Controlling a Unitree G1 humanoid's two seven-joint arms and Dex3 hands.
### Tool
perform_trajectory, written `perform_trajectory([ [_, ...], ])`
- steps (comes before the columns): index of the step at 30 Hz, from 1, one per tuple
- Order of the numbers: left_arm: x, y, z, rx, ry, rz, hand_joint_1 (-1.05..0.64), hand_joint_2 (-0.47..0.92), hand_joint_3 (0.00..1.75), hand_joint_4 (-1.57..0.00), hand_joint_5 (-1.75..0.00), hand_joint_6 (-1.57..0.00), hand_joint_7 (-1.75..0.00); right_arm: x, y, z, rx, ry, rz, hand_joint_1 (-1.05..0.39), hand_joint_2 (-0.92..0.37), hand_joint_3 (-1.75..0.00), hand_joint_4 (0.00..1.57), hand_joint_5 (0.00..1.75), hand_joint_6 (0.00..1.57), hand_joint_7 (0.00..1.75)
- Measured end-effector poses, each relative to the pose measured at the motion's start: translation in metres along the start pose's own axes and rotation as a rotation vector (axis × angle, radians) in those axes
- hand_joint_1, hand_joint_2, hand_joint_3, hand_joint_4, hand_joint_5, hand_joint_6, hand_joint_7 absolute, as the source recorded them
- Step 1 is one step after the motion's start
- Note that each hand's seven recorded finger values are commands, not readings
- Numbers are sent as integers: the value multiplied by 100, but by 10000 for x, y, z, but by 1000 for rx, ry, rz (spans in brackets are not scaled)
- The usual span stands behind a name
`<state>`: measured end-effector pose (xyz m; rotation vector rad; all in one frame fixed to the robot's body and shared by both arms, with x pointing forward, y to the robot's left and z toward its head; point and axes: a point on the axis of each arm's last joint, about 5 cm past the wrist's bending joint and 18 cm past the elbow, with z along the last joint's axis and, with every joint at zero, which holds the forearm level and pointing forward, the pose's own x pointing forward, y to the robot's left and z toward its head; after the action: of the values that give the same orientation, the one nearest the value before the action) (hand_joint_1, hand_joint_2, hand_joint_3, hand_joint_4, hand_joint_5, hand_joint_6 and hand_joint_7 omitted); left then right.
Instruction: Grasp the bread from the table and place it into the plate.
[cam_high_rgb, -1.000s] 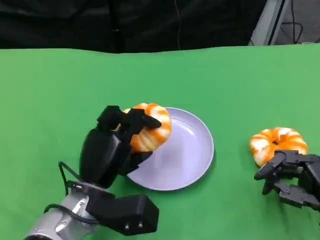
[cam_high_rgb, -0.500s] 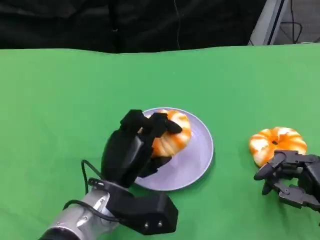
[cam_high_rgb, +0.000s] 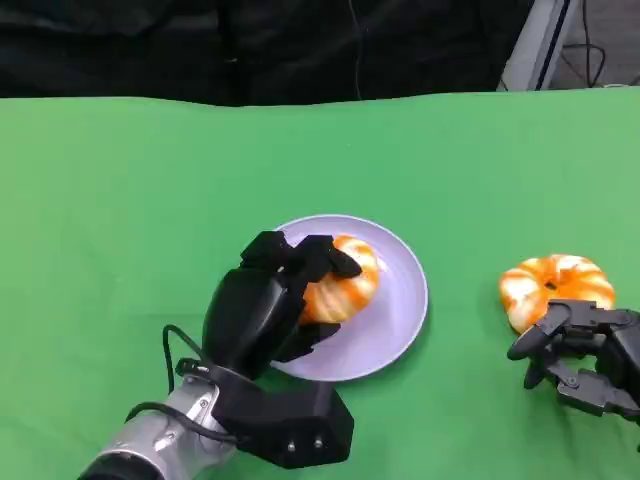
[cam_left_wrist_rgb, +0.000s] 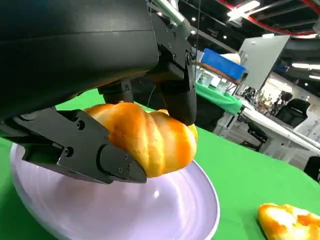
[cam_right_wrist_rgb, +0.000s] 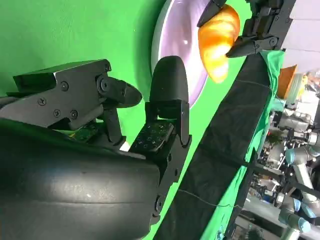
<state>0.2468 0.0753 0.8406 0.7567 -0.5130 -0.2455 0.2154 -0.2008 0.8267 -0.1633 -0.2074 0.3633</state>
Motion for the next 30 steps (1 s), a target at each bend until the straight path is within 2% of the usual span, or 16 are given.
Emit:
perform_trajectory([
  [7,-20,-25,-13,-13,24,-14,-3,92,39,-47,-154,-56,-125,0,0,0,1,0,2,4,-81,-64,88,135,97,91],
  [10,-20,-31,-13,-13,26,-19,-5,92,33,-49,-145,-60,-114,0,1,0,1,-1,2,4,-81,-64,89,135,97,91],
  [12,-21,-32,-14,-12,26,-22,-7,92,24,-52,-136,-65,-99,1,1,0,1,-1,2,4,-82,-64,88,135,96,91],
  [13,-20,-32,-14,-11,25,-25,-9,92,19,-54,-128,-69,-89,0,1,0,2,-1,2,5,-82,-64,88,135,96,91],
  [14,-17,-32,-14,-10,24,-31,-12,92,16,-59,-111,-77,-68,0,1,0,3,-1,4,5,-82,-63,88,135,96,91],
  [16,-10,-28,-14,-10,24,-49,-17,92,13,-64,-92,-85,-43,1,2,0,3,-1,5,4,-82,-63,88,135,96,91],
  [17,-7,-27,-14,-10,23,-63,-21,92,11,-67,-75,-89,-26,1,2,0,3,-1,5,4,-83,-63,88,135,96,91],
  [18,-4,-25,-14,-8,21,-77,-24,92,7,-73,-50,-91,-12,1,2,0,3,-1,5,4,-83,-62,88,135,96,91],
  [21,-2,-27,-15,3,18,-117,-29,92,4,-80,-17,-89,-1,1,3,0,3,-1,5,5,-83,-62,88,135,96,91],
  [23,-1,-27,-19,10,23,-132,-32,92,4,-80,-8,-86,0,1,3,0,3,-1,5,4,-83,-61,88,135,96,91],
  [30,7,-31,-19,44,20,-153,-42,92,6,-75,-1,-75,0,1,3,0,3,-1,6,4,-84,-59,88,135,96,91],
])
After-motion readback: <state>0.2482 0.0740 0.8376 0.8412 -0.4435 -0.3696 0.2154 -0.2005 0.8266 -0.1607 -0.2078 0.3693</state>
